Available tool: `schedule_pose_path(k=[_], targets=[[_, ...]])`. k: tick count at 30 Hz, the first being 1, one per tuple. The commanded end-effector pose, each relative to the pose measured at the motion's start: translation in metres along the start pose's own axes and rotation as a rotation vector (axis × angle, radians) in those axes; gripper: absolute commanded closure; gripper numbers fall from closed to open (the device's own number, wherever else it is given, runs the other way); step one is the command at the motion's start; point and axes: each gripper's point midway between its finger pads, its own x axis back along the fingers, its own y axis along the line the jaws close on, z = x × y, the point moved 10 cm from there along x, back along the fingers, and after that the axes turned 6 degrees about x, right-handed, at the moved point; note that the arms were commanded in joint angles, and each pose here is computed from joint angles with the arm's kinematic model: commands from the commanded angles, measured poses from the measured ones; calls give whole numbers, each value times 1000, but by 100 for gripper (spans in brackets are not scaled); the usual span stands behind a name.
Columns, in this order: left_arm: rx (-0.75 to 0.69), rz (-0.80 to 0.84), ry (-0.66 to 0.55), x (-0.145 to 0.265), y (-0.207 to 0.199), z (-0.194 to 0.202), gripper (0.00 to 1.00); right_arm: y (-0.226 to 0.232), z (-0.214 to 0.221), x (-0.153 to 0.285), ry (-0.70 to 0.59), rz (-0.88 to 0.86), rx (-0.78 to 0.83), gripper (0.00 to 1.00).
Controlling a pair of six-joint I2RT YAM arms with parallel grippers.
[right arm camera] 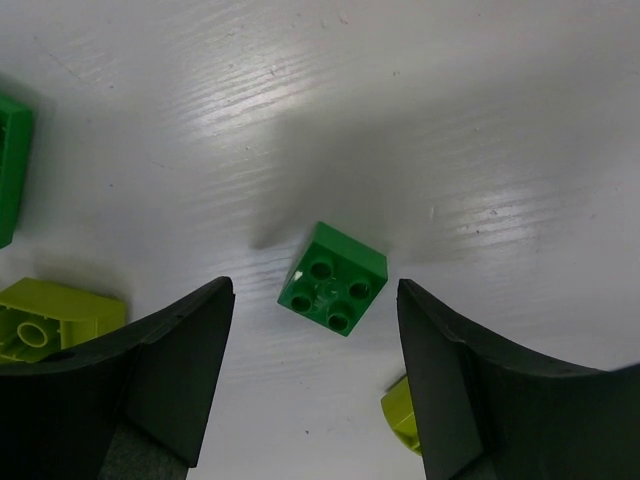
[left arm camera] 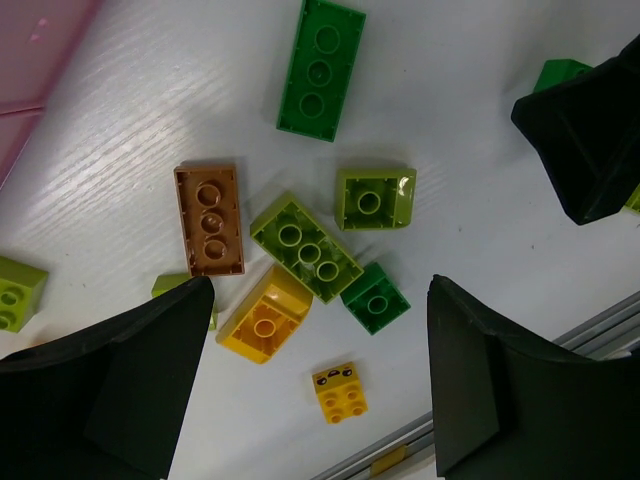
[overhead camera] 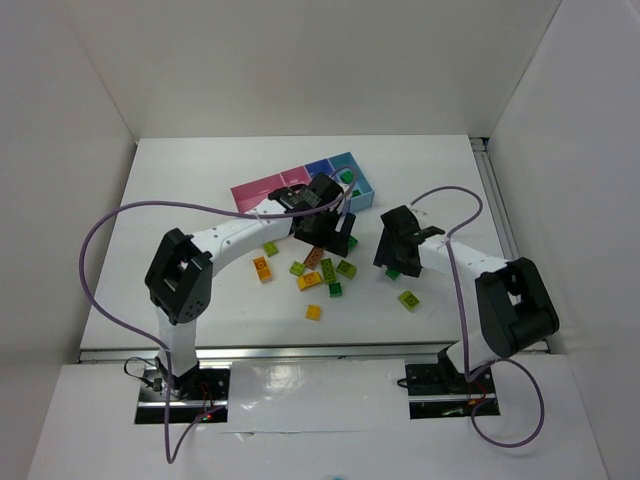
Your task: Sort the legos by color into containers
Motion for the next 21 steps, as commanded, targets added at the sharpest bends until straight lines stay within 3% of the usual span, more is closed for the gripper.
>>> schedule_pose_path(k=[1, 10, 15, 21], targets=[[-25, 45, -19, 4, -6, -9, 12, -1, 7, -4, 14, 28, -35, 27], [-53, 65, 0, 0, -10, -5, 12, 0, 16, -15, 56, 50, -112, 31], [-70, 69, 2, -2, -14, -5, 12, 0, 16, -19, 44, 68, -120, 43], [-79, 69, 1, -2, -13, -5, 12, 2, 6, -19, 9, 80, -106, 67]])
